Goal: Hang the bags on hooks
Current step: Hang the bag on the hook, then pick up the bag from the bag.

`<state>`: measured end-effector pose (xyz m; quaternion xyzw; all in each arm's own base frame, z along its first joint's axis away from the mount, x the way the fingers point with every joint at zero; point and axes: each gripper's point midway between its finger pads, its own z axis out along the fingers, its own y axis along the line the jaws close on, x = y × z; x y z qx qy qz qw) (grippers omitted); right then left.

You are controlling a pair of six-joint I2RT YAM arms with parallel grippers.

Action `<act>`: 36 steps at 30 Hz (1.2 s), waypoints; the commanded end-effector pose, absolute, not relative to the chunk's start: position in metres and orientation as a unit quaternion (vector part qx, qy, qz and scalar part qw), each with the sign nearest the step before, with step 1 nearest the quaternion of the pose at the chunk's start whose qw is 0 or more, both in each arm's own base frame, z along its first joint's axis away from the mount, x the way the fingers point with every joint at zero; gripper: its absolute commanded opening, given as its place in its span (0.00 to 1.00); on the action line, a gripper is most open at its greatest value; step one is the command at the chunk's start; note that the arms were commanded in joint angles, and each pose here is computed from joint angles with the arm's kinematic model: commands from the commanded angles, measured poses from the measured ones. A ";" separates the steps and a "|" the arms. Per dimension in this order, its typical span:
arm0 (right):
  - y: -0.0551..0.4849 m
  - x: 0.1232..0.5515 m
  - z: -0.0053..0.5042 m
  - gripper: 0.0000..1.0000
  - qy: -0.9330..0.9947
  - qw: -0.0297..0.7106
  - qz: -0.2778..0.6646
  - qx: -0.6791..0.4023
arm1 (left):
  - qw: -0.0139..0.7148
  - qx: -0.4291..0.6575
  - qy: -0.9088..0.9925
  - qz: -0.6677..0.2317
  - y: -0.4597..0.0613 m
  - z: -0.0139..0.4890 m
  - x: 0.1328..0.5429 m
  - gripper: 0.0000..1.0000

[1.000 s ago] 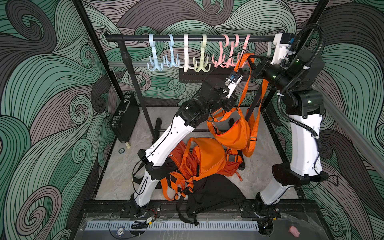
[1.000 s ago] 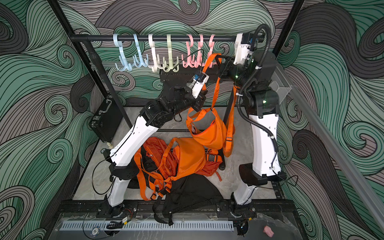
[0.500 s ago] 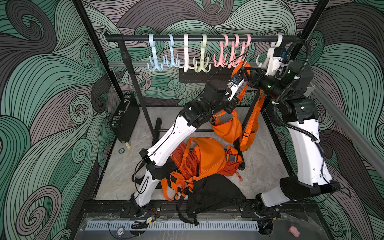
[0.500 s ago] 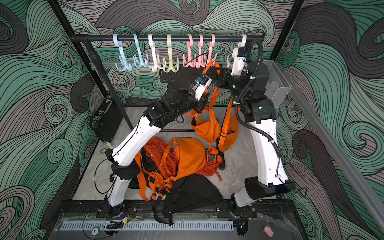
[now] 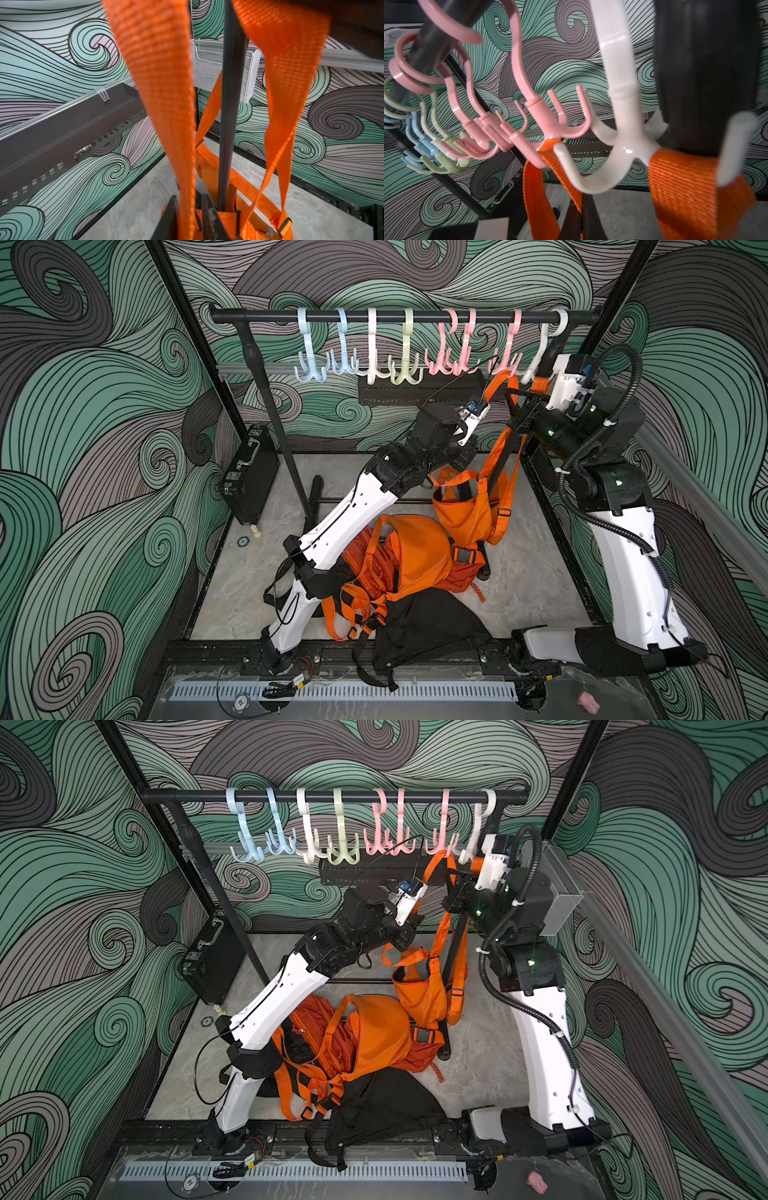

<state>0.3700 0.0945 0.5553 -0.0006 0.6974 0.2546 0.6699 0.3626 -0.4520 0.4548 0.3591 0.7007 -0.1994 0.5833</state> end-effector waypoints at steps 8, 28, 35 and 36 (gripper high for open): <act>0.090 0.355 0.560 0.16 0.690 0.673 0.265 -0.003 | 0.584 0.375 0.699 -0.172 -0.426 0.467 0.337 0.83; 0.114 0.255 0.493 0.77 0.722 0.629 0.282 -0.056 | 0.568 0.275 0.776 0.002 -0.245 0.355 0.301 0.98; 0.176 0.222 0.327 0.77 0.830 0.484 0.232 -0.154 | 0.593 0.155 0.790 0.036 -0.173 0.332 0.306 0.98; 0.180 0.217 0.304 0.77 0.843 0.464 0.222 -0.161 | 0.598 0.147 0.786 0.045 -0.167 0.332 0.306 0.99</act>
